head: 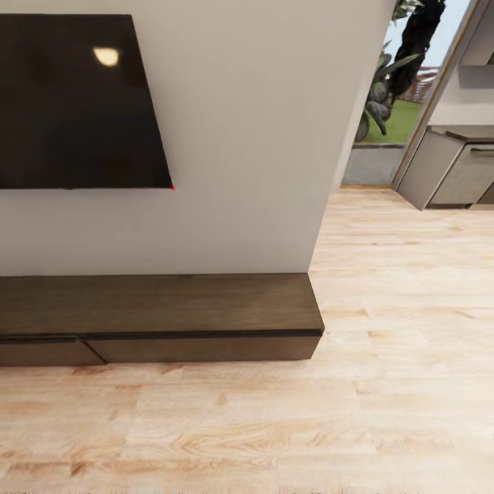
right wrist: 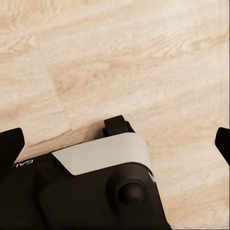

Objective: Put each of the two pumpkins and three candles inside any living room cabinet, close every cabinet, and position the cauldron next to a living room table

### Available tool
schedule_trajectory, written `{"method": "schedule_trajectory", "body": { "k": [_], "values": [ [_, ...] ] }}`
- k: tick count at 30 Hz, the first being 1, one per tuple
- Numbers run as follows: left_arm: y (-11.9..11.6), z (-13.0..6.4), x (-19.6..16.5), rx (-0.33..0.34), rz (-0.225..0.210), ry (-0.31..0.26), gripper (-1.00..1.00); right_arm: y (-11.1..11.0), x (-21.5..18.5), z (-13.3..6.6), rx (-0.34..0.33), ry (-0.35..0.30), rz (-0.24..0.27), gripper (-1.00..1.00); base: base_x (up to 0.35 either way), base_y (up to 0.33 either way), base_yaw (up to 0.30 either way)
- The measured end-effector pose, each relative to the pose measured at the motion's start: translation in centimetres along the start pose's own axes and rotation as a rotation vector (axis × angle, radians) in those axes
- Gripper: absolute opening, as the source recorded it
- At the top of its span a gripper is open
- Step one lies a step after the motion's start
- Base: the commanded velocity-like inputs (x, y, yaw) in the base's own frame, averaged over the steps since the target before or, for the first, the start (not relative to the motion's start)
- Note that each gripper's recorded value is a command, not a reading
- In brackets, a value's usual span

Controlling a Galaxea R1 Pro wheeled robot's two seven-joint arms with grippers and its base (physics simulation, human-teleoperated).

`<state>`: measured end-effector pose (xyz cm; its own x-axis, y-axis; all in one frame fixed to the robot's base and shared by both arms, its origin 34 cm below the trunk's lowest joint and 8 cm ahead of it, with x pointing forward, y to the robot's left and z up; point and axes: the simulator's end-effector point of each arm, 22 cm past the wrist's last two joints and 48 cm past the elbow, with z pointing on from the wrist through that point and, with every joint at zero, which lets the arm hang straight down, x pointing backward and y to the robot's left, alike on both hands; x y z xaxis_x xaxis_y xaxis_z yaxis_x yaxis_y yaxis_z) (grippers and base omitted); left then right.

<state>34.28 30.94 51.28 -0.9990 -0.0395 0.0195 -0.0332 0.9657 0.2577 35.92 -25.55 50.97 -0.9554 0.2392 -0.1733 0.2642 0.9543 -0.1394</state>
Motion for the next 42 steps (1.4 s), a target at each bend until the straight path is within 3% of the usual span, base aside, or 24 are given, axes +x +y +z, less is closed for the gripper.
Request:
{"method": "schedule_trajectory", "body": {
  "k": [7,17,33,42],
  "values": [
    [0.8,-0.2,3.5,-0.001,-0.002,0.014,1.00,-1.4,2.8,-0.8,0.022,0.035,-0.006,1.00,0.000,0.000,0.000],
    [2.9,-0.7,5.2,-0.032,-0.009,-0.010,1.00,-2.1,4.4,-2.0,0.030,0.049,-0.010,1.00,0.000,0.000,0.000],
    [3.1,-0.8,7.3,-0.034,0.000,0.021,1.00,-2.4,4.9,-2.2,0.035,0.050,-0.010,1.00,0.000,0.000,0.000],
    [3.3,-1.8,8.5,-0.033,0.004,0.034,1.00,-2.9,5.9,-3.4,0.039,0.062,-0.012,1.00,0.000,0.000,0.000]
  ]
}}
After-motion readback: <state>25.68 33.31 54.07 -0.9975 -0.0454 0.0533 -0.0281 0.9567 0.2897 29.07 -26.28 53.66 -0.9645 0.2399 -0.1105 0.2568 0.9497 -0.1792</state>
